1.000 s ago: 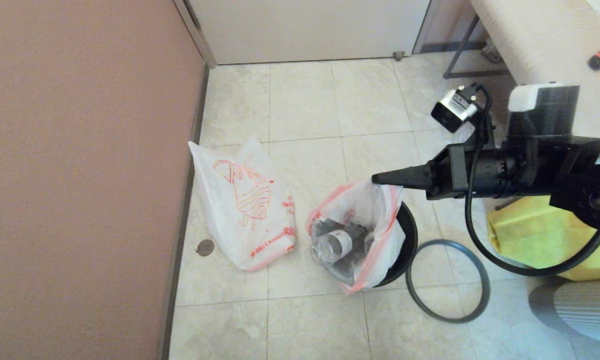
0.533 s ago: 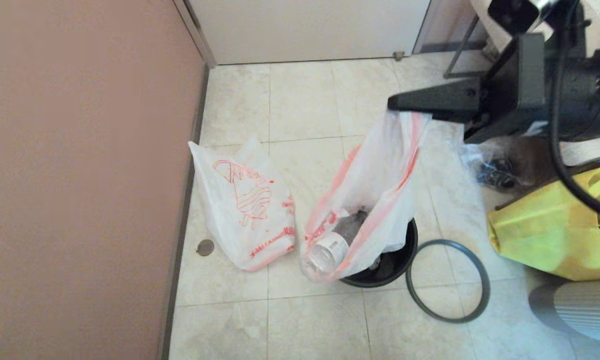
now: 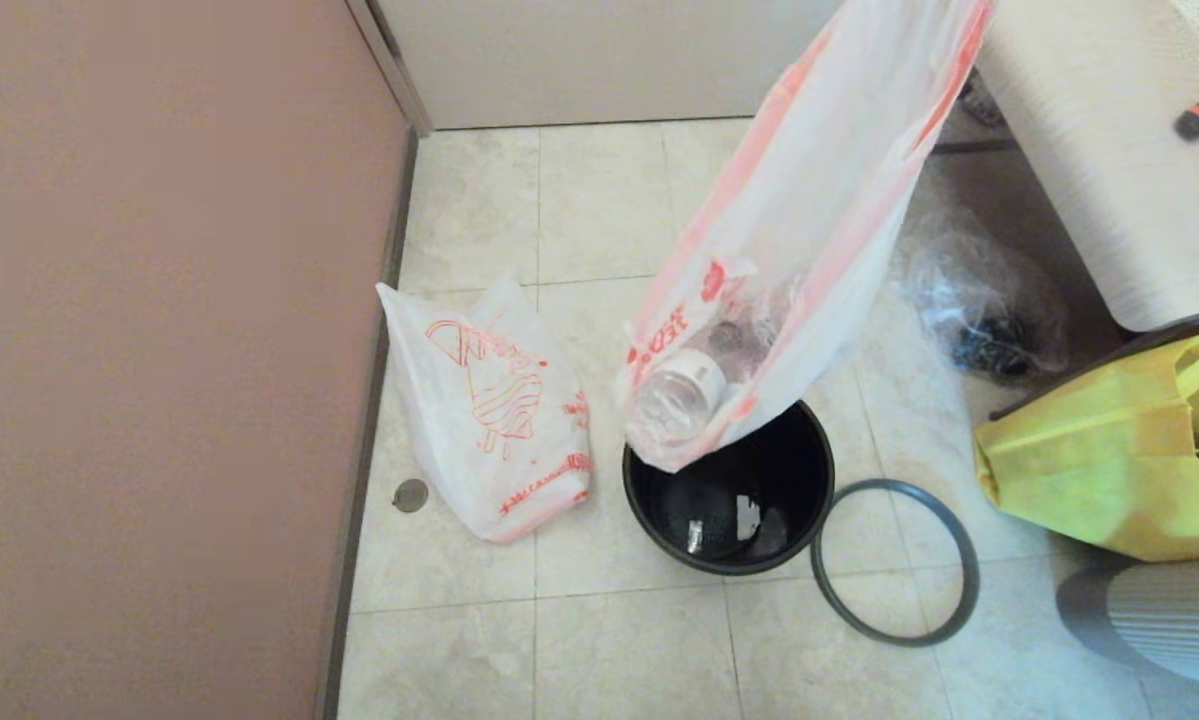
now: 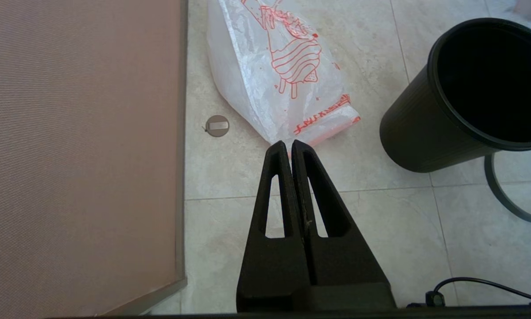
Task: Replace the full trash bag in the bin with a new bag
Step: Place the trash bag on the floor
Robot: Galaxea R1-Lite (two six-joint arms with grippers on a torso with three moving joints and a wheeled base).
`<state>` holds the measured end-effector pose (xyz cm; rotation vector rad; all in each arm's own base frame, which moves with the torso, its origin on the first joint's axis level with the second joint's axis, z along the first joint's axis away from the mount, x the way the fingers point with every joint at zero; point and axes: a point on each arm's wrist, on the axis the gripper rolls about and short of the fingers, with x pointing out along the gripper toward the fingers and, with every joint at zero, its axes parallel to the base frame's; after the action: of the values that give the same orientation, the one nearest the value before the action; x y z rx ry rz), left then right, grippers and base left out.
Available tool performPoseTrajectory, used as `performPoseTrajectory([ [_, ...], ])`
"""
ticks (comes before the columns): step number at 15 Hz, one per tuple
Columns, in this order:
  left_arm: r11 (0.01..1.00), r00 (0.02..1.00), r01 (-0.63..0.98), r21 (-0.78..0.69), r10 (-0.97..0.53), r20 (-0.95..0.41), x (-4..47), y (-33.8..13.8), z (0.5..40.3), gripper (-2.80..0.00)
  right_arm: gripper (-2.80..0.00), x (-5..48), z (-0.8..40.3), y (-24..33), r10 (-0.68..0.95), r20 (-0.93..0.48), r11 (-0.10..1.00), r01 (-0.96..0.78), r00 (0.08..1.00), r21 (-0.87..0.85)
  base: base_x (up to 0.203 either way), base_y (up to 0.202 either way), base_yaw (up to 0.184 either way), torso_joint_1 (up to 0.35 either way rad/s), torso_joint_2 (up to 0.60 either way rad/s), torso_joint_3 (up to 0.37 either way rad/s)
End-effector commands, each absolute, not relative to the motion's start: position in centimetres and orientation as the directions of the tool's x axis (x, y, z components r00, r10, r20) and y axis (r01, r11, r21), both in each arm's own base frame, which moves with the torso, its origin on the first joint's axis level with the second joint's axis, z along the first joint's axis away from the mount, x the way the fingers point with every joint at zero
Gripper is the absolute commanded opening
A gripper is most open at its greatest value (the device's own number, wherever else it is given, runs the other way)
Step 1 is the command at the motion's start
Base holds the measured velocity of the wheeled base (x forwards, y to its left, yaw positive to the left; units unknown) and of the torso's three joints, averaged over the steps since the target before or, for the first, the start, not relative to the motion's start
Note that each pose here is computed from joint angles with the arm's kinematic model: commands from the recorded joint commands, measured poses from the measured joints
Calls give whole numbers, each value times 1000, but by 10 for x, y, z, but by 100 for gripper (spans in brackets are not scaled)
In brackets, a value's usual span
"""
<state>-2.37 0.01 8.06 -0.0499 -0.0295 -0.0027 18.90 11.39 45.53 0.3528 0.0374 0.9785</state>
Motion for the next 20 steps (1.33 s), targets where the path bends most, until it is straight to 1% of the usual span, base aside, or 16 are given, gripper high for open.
performPoseTrajectory([
  [1, 999, 1000, 3, -52, -2, 30, -24, 0, 81, -280, -280, 202, 456, 113, 737, 135, 627, -744, 663, 232, 0, 0, 0, 0, 0, 0],
  [2, 999, 1000, 3, -51, -2, 31, -24, 0, 81, -280, -280, 206, 458, 111, 664, 165, 711, -684, 729, 164, 0, 0, 0, 0, 0, 0],
  [4, 999, 1000, 3, -51, -2, 31, -24, 0, 81, -280, -280, 225, 463, 101, 485, 262, 856, -514, 834, 52, 0, 0, 0, 0, 0, 0],
  [5, 999, 1000, 3, -51, -2, 29, -24, 0, 80, -280, -280, 235, 461, 97, 414, 269, 901, -434, 870, 18, 0, 0, 0, 0, 0, 0],
  [6, 999, 1000, 3, -51, -2, 31, -24, 0, 81, -280, -280, 245, 457, 93, 298, 258, 951, -310, 919, 4, 0, 0, 0, 0, 0, 0],
  [7, 999, 1000, 3, -51, -2, 31, -24, 0, 81, -280, -280, 256, 453, 84, 192, 253, 980, -198, 948, -1, 0, 0, 0, 0, 0, 0],
  [8, 999, 1000, 3, -51, -2, 31, -24, 0, 81, -280, -280, 272, 448, 71, 125, 252, 992, -126, 960, -12, 0, 0, 0, 0, 0, 0],
  [11, 999, 1000, 3, -51, -2, 31, -24, 0, 81, -280, -280, 331, 416, 48, 37, 200, 999, -28, 979, -44, 0, 0, 0, 0, 0, 0],
  [13, 999, 1000, 3, -51, -2, 30, -24, 0, 81, -280, -280, 382, 375, 33, -19, 123, 994, 33, 992, -106, 0, 0, 0, 0, 0, 0],
  [16, 999, 1000, 3, -51, -2, 29, -24, 0, 80, -280, -280, 460, 284, -6, -165, -34, 956, 151, 986, -253, 0, 0, 0, 0, 0, 0],
  [18, 999, 1000, 3, -51, -2, 30, -24, 0, 81, -280, -280, 497, 221, -33, -260, -113, 915, 208, 959, -345, 0, 0, 0, 0, 0, 0],
  [20, 999, 1000, 3, -51, -2, 28, -24, 0, 80, -280, -280, 518, 170, -49, -339, -163, 877, 249, 927, -411, 0, 0, 0, 0, 0, 0],
])
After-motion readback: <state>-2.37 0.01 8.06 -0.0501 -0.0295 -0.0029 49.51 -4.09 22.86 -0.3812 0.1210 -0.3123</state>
